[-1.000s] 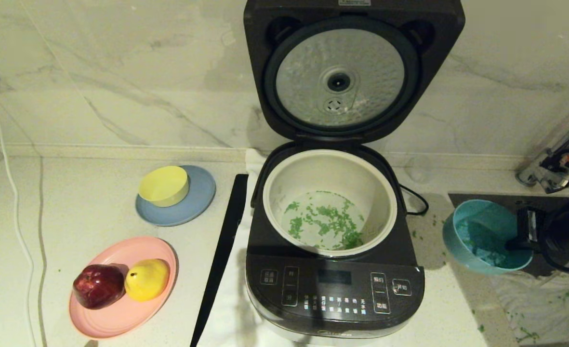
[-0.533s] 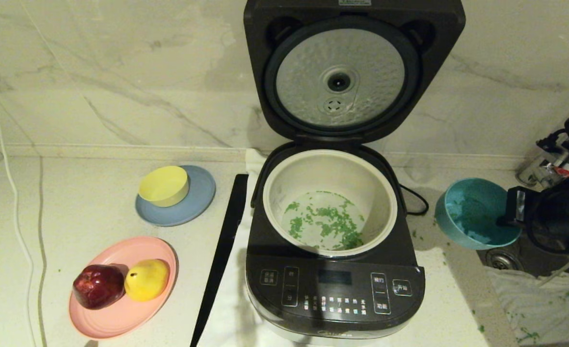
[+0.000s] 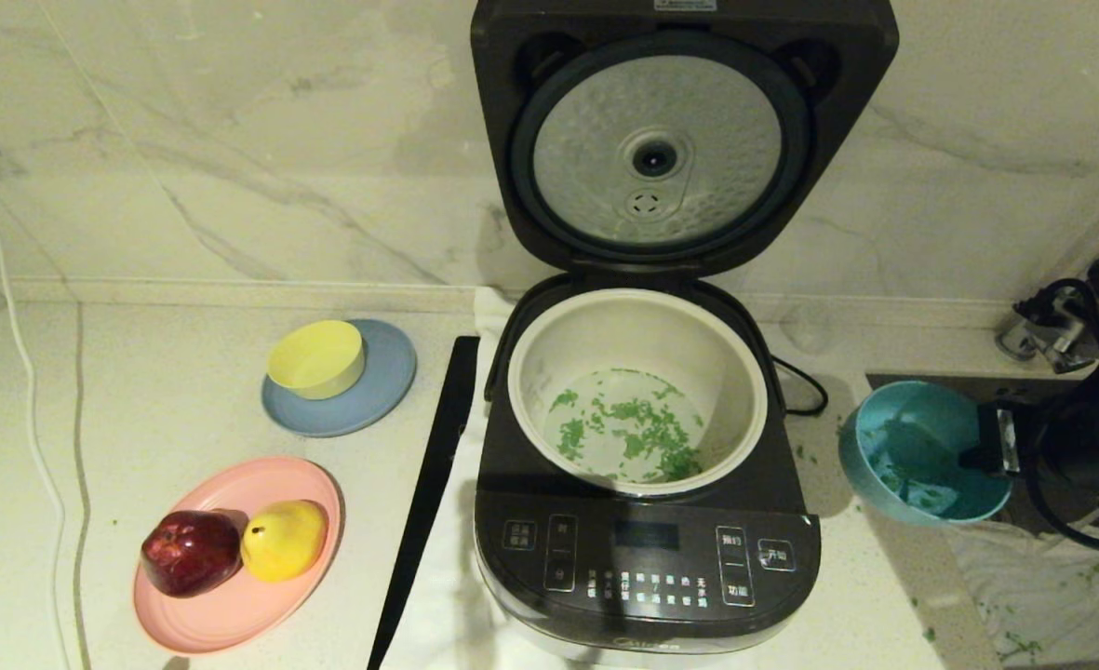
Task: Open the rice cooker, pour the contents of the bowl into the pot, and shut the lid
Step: Pour the water from the bowl into the rice cooker
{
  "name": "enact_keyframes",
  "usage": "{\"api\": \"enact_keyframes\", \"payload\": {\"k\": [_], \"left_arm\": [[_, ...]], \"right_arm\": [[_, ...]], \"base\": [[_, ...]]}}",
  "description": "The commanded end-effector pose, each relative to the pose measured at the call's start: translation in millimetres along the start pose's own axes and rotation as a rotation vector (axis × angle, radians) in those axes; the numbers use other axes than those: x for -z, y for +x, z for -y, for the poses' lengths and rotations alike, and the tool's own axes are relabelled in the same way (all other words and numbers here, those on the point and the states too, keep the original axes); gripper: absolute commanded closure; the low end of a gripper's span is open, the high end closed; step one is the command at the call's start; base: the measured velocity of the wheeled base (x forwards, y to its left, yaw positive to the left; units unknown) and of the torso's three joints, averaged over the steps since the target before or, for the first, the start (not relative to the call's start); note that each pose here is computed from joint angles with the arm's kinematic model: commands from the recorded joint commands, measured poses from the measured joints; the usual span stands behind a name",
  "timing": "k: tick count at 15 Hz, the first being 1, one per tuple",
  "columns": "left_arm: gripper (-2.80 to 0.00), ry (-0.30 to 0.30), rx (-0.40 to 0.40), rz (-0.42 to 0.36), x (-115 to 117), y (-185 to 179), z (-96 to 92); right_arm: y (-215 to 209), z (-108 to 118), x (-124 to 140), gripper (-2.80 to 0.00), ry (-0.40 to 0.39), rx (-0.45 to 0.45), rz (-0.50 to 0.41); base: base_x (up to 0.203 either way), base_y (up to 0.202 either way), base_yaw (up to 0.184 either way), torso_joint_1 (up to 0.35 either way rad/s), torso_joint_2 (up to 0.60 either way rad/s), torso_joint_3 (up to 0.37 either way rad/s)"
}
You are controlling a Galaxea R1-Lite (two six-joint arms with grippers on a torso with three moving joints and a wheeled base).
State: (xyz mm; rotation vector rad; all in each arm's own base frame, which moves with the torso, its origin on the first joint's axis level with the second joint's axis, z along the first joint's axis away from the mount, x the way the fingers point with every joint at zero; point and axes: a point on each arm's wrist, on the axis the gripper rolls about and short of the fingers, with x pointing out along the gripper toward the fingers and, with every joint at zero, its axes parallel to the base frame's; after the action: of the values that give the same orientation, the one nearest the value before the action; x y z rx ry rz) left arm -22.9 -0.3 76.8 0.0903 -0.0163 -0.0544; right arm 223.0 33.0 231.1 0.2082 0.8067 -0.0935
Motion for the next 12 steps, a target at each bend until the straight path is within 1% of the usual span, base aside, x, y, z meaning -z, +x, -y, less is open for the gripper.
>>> {"api": "enact_keyframes", "payload": {"k": [1, 2, 4, 8, 11, 12], "left_arm": [[0.0, 0.001, 0.001, -0.006, 2, 0, 0.2], [0.0, 0.0, 0.001, -0.006, 2, 0, 0.2], [0.0, 0.0, 0.001, -0.006, 2, 0, 0.2], [0.0, 0.001, 0.001, -0.006, 2, 0, 0.2], [0.0, 0.0, 0.001, -0.006, 2, 0, 0.2], [0.0, 0.001, 0.001, -0.006, 2, 0, 0.2]], "right_arm": [[4, -1, -7, 0.0, 0.007, 0.06, 0.041], [3, -3, -15, 0.0, 0.025, 0.069, 0.102], [-6, -8, -27, 0.0, 0.081, 0.022, 0.21], [-18, -36, -25, 0.0, 0.024, -0.078, 0.229], [-39, -55, -40, 0.0, 0.004, -0.157, 0.289], [-46, -64, -43, 0.0, -0.011, -0.191, 0.297]], "base": [[0.0, 0.0, 0.0, 0.0, 0.0, 0.0], [0.0, 0.0, 0.0, 0.0, 0.0, 0.0], [0.0, 0.0, 0.0, 0.0, 0.0, 0.0], [0.0, 0.0, 0.0, 0.0, 0.0, 0.0], [0.0, 0.0, 0.0, 0.0, 0.0, 0.0], [0.0, 0.0, 0.0, 0.0, 0.0, 0.0]]}}
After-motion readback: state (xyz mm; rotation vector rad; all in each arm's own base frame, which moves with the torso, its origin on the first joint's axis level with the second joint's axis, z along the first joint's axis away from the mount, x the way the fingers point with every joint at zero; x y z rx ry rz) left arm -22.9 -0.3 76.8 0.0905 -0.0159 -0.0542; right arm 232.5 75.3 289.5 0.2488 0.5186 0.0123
